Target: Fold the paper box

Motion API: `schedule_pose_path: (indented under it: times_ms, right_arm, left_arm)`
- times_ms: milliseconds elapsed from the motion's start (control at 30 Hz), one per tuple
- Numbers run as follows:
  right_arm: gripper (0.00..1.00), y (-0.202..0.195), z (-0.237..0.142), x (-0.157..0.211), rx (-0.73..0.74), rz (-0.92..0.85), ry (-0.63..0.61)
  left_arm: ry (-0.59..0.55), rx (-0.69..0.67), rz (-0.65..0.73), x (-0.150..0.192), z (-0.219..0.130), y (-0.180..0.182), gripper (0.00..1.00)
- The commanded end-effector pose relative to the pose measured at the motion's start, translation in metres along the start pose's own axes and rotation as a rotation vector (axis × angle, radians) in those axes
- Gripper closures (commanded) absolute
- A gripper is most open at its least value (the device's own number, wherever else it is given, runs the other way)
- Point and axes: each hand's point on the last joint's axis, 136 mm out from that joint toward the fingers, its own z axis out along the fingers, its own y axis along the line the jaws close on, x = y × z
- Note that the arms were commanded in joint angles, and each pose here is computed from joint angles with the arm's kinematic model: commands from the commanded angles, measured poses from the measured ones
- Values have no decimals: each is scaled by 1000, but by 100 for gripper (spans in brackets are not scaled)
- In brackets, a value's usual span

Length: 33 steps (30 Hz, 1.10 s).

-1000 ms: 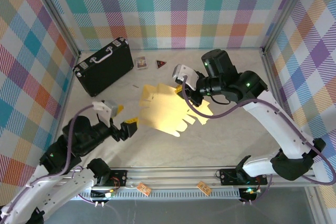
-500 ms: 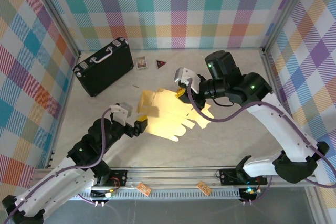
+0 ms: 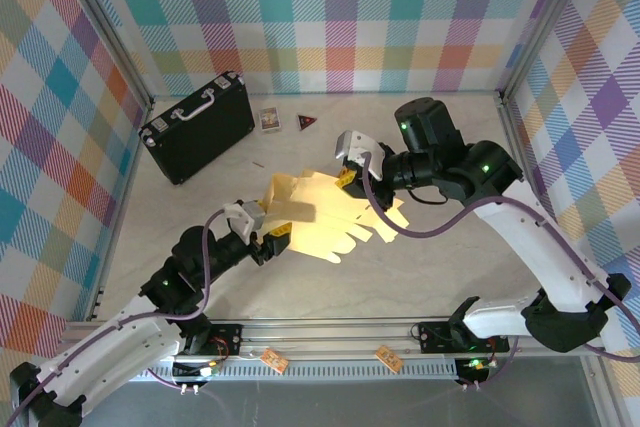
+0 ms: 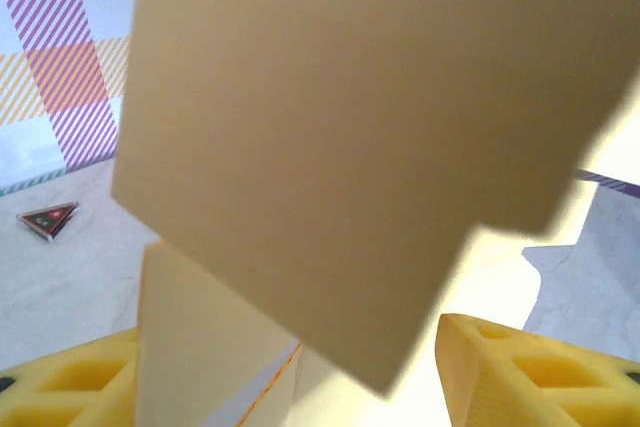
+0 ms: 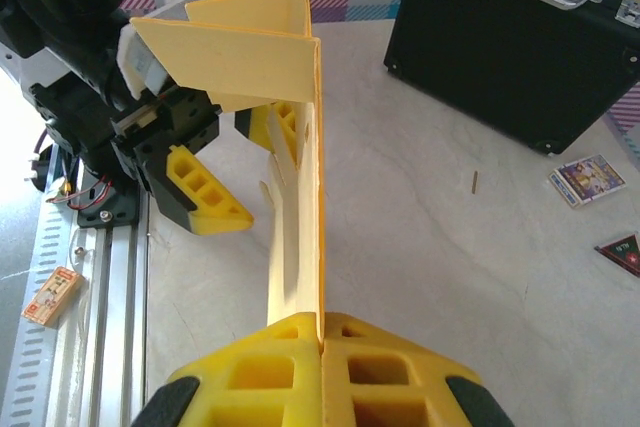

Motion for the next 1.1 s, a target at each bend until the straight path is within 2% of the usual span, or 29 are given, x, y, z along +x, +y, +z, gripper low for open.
schedule_pose_path:
  times_ms: [0, 267, 433, 533, 600, 700, 767, 933, 1000, 1067]
  right_arm:
    - [99, -4, -4, -7, 20, -13, -33]
    - [100, -8, -4, -3, 33, 1, -30]
    - [100, -3, -5, -1, 10, -10, -41]
    - [100, 5, -8, -2, -17, -42, -66]
    - [100, 8, -10, -3, -21, -51, -83]
    - [100, 14, -12, -6, -44, -69, -107]
    - [99, 17, -13, -7, -55, -77, -122]
    - [99, 9, -11, -2, -14, -68, -97]
    - [99, 5, -10, -1, 2, -56, -90]
    - [99, 1, -9, 0, 20, -43, -81]
  left_arm:
    - [-114, 55, 11, -19, -8, -11, 39]
    - [-196, 153, 47, -31, -18, -30, 43]
    - [-213, 40, 45, -33, -20, -11, 36]
    - [-170, -65, 35, -27, -18, 7, 32]
    - [-148, -51, 54, -22, -16, 5, 31]
    - [-176, -6, 72, -22, -14, -3, 29]
    - [-185, 9, 96, -22, -10, -6, 32]
    - [-199, 148, 121, -22, -7, -30, 47]
    - [-214, 165, 119, -23, -9, -34, 54]
    - [-227, 168, 119, -22, -12, -35, 56]
